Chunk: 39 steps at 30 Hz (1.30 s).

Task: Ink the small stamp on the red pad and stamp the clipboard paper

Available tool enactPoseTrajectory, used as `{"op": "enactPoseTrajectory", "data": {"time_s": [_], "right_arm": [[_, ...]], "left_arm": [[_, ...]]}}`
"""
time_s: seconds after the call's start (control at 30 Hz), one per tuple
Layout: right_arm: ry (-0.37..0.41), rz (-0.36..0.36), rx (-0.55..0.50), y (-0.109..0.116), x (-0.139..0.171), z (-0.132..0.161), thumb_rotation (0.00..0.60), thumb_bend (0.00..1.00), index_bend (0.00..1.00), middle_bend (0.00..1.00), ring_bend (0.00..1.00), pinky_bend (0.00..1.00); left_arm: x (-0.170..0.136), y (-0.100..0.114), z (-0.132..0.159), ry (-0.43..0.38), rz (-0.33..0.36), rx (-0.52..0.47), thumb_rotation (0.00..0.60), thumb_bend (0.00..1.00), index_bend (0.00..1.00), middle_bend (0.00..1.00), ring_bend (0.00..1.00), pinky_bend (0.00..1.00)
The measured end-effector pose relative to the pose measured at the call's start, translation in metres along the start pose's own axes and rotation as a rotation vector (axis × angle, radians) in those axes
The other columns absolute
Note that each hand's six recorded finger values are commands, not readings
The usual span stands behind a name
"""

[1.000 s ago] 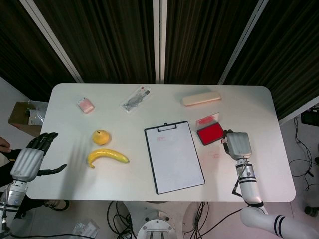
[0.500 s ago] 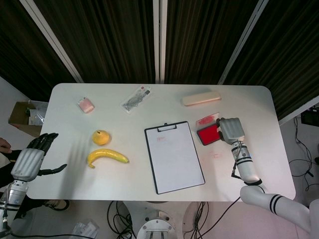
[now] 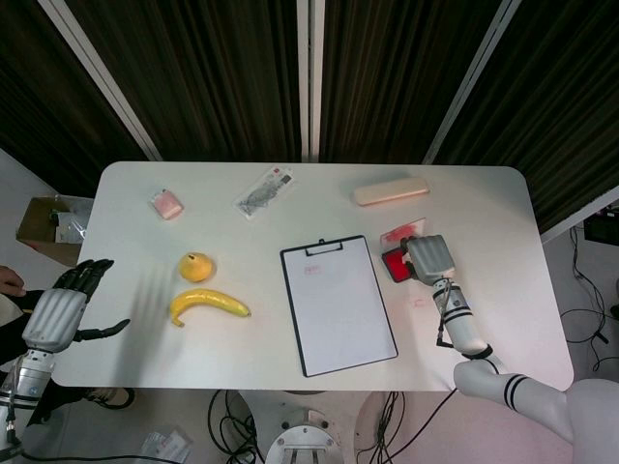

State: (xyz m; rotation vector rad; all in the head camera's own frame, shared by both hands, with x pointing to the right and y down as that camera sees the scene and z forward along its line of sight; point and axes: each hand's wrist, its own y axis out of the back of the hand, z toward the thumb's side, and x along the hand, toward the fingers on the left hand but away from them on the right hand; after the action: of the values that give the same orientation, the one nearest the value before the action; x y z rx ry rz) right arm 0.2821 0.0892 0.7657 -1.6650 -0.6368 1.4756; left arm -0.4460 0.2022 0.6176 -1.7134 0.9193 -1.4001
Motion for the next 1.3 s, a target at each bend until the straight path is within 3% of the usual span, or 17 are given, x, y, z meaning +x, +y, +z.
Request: {"op": "enactPoseTrajectory", "data": {"time_s": [0.9, 1.1, 1.3], "right_arm": [[-0.022, 0.028, -0.004, -0.02, -0.004, -0.001, 0.6, 0.43, 0.74, 0.66, 0.82, 0.93], [-0.024, -0.008, -0.033, -0.009, -0.002, -0.003, 0.6, 0.43, 0.74, 0.66, 0.82, 0.93], [-0.01, -0.068, -0.069, 0.018, 0.003, -0.003, 0.6, 0.44, 0.74, 0.66, 0.82, 0.93]], "left_arm": [[0.001, 0.002, 0.0, -0.003, -0.001, -0.003, 0.214, 0.1, 0.08, 0.09, 0.09, 0.18], [0.001, 0.004, 0.001, -0.005, 0.002, 0.001, 0.211, 0.1, 0.08, 0.09, 0.09, 0.18], [0.0, 0.01, 0.002, -0.005, 0.023, -0.002, 0.214, 0.1, 0.08, 0.09, 0.09, 0.18]]}}
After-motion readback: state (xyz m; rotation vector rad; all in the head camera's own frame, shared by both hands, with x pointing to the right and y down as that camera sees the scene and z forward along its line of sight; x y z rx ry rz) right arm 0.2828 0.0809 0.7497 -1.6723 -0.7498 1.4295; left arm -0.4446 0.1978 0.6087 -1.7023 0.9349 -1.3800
